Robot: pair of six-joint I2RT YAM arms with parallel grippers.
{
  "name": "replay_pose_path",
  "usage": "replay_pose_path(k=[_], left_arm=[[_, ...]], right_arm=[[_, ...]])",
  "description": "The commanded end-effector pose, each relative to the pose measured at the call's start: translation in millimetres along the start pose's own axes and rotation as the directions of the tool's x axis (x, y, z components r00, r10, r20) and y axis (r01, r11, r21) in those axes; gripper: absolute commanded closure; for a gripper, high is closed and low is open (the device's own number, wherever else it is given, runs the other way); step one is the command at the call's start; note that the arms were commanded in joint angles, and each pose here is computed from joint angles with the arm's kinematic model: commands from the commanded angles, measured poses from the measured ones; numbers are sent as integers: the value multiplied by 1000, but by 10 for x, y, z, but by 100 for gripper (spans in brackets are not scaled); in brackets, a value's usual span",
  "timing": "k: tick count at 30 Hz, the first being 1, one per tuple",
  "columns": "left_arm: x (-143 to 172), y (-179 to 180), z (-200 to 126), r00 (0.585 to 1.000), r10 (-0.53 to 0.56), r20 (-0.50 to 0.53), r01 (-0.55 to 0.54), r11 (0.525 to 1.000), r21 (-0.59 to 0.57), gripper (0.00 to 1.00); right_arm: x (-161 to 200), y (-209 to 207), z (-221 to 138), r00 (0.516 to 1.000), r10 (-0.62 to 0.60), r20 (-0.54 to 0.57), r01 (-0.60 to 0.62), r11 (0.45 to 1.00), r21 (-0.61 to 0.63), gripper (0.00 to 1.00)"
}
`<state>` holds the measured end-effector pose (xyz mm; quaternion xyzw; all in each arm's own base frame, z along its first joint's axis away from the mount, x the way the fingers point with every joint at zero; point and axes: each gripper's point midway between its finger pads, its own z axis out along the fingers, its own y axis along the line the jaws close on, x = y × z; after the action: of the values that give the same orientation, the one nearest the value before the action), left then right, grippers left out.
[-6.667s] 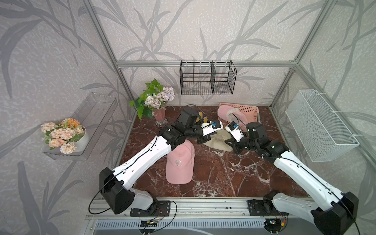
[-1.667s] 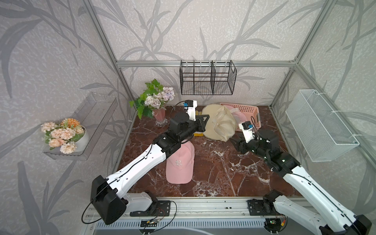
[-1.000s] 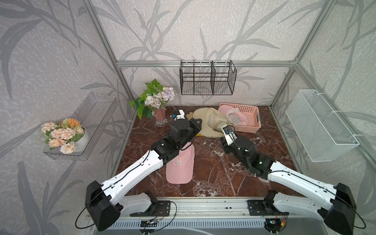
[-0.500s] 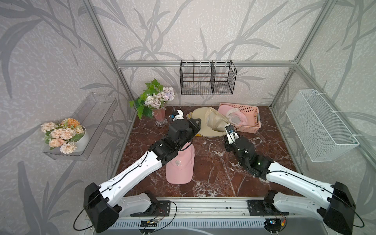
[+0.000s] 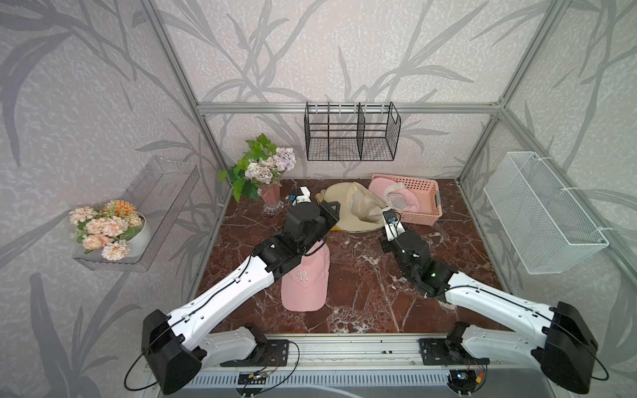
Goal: Turn the baseball cap inside out
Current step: Turn over the baseball cap.
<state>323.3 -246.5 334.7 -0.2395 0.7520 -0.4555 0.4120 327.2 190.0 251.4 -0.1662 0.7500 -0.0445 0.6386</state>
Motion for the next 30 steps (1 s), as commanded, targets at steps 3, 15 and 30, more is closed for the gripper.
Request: replay_pose_path(k=[3,15,30], left_arm=[[-66,-192,-131,993,116,9,-116,992,56,100],[130,-797,112,669,743,-4,-710,641,290,100],[-274,-869,214,460,887,37,-864,438,249,100]], right_arm=[[103,113,-59,997,-60,44,65,988,-141,95],[234,927,-780,998,-68,-13,30,588,-809,100],[611,1245,-1127,939,-223,-263,-186,314,-931,86]])
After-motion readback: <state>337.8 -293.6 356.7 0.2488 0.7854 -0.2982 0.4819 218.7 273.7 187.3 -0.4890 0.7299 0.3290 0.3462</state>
